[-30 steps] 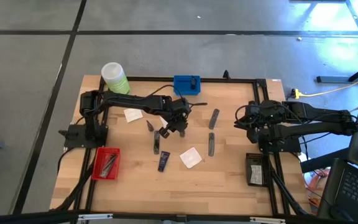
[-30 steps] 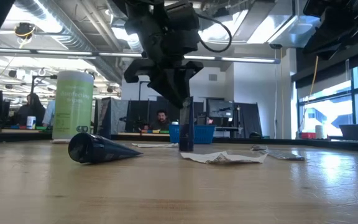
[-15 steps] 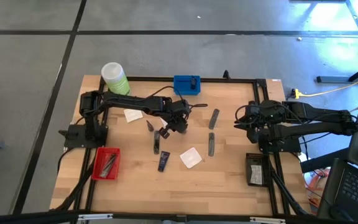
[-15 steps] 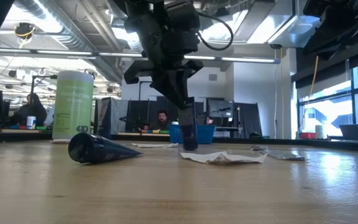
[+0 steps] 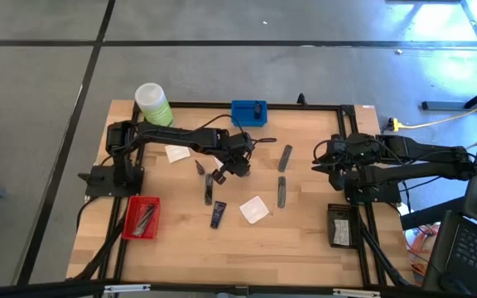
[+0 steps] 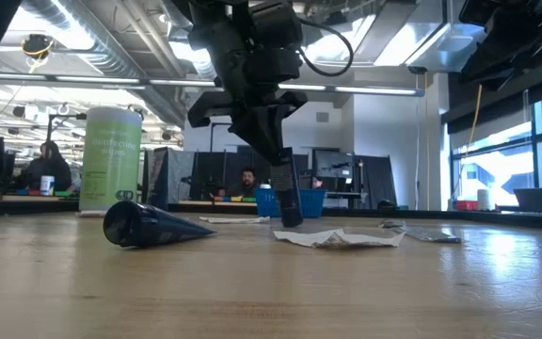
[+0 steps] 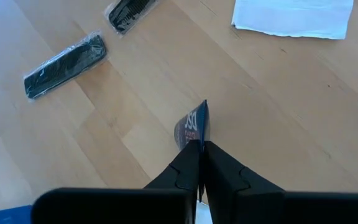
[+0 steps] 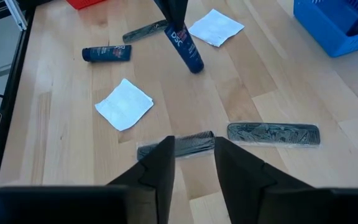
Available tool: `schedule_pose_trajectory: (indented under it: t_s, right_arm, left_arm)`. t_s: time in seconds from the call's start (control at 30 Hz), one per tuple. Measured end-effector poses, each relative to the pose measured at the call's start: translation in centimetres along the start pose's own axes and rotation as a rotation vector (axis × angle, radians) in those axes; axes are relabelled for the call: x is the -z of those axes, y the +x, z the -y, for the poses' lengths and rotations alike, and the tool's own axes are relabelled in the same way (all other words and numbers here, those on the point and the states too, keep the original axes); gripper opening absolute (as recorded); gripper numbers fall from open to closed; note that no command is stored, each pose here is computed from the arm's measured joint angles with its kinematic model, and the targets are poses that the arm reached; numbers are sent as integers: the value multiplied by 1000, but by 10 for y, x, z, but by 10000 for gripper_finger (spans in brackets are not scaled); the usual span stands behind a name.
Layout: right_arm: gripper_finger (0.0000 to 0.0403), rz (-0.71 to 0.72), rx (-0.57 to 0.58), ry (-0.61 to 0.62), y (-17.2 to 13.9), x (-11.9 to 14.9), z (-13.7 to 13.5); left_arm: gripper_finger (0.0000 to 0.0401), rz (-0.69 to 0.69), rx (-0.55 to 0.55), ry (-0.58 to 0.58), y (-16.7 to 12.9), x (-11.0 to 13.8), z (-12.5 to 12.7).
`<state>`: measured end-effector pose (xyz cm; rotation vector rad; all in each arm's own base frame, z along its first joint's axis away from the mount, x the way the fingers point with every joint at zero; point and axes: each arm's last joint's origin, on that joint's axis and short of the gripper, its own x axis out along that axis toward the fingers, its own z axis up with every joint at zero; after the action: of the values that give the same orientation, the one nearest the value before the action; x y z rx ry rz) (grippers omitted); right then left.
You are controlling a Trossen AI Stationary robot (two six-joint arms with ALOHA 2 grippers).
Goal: Pick & Place Travel size toiletries
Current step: Put the dark blue shaving cream bottle into the blue basket
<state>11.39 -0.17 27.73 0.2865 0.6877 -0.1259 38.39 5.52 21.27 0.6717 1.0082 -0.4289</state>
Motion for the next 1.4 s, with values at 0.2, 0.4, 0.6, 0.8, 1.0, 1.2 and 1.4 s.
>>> schedule_pose_trajectory:
  t_s: [0.2, 0.4, 0.6, 0.8, 1.0, 1.2, 1.4]
  right_arm:
    - [122, 0, 0, 0, 0, 0, 0]
    - [114, 0, 0, 0, 0, 0, 0]
    - [101, 0, 0, 0, 0, 0, 0]
    - [89, 0, 0, 0, 0, 0, 0]
    - [78, 0, 0, 0, 0, 0, 0]
    - [69, 0, 0, 0, 0, 0, 0]
    - [60, 0, 0, 0, 0, 0, 0]
  left_arm:
    - [8, 8, -12, -46, -1, 0, -2]
    - [4, 56, -90, -130, -19, -6, -25]
    - [3, 133, -233, -299, -56, -12, -63]
    - [3, 240, -378, -424, -104, -12, -100]
    - [2, 314, -578, -591, -156, -5, -130]
    - [2, 379, -777, -806, -201, 12, -152]
    - [2, 503, -887, -1002, -235, 36, -168]
